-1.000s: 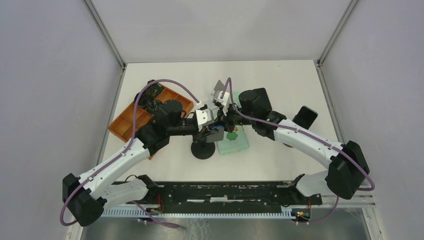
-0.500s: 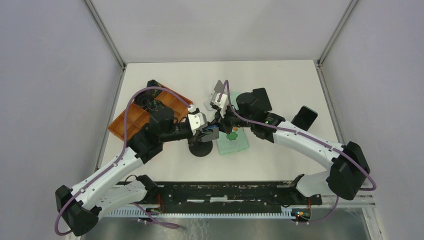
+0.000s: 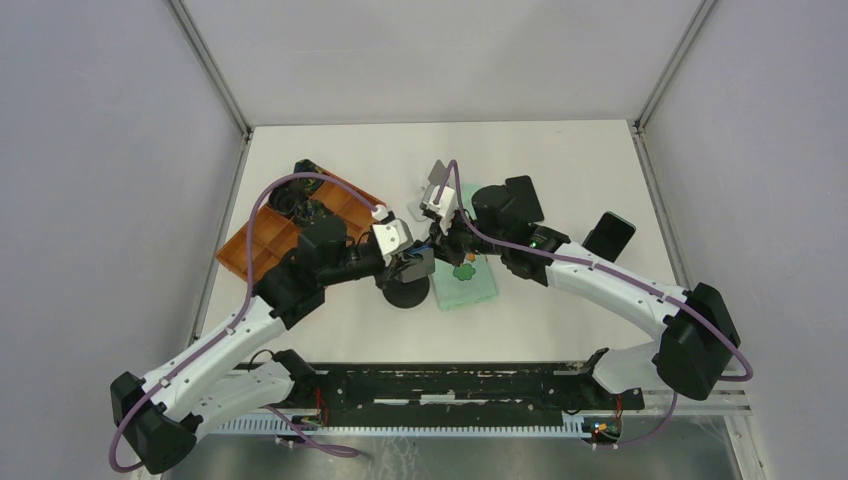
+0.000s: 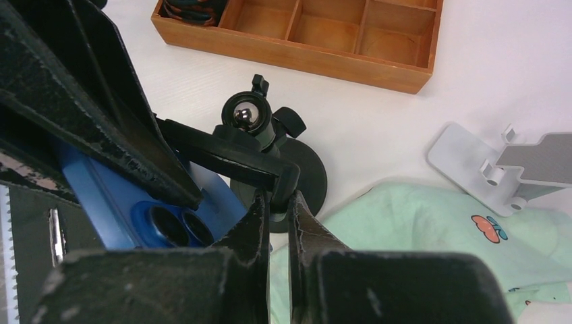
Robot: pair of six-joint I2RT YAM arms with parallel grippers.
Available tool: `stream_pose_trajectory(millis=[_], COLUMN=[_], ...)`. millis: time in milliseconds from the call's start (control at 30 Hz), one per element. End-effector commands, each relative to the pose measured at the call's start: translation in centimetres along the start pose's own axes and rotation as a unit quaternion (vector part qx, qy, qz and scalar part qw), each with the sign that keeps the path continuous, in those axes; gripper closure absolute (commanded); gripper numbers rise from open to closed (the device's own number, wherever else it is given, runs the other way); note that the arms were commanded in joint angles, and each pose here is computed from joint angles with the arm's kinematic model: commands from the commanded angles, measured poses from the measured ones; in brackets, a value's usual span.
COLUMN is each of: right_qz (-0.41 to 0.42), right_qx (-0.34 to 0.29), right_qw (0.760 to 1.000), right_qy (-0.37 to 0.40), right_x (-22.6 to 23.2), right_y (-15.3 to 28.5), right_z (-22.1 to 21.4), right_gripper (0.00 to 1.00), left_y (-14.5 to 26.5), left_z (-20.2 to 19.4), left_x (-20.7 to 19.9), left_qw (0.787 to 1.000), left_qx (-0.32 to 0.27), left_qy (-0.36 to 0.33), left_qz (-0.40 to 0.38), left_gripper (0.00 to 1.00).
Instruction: Place the phone on the phone stand
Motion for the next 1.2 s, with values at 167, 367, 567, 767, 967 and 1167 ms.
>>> stream_pose_trajectory(millis=[167, 367, 567, 767, 967, 1167], right_qz=[-0.06, -0.073, -0.084, -0.096, -0.11, -0.119], right_qx=[0.03, 0.033, 0.039, 0.043, 0.048, 0.054], right_qw=[0.998, 0.997, 0.996, 0.994, 0.993, 0.991], right_qy=[0.008, 0.006, 0.003, 0.001, -0.001, -0.003], right_x=[-1.4, -1.8, -2.1, -2.3, -2.7, -2.9], right_y=[1.8, 2.1, 2.2, 2.4, 2.6, 2.7], right_z=[0.0, -0.3, -0.5, -1.0, -1.3, -1.5], right_gripper=[1.0, 1.0, 1.0, 1.0, 1.0, 1.0], left_y=[1.8, 2.3, 2.5, 2.6, 2.7, 2.9], left_z=[1.3, 1.1, 0.7, 0.4, 0.2, 0.1], left_x=[1.3, 0.9, 0.6, 0.4, 0.5, 0.5], left_qw=[0.994, 0.993, 0.992, 0.99, 0.987, 0.985], left_qx=[-0.048, -0.051, -0.049, -0.046, -0.037, -0.032], left_qy=[0.012, 0.034, 0.059, 0.084, 0.102, 0.106], left_qz=[0.096, 0.099, 0.103, 0.107, 0.118, 0.13], left_gripper=[0.98, 0.98, 0.98, 0.98, 0.98, 0.98])
Point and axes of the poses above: each gripper's point midway between its finger pads, its own y axis back along the fingers, its own x axis along the line the jaws close on, z = x × y, the point moved 10 cm from there along y, back along the fingers, and after that the axes turned 14 degrees about y, right-handed, at the moved point
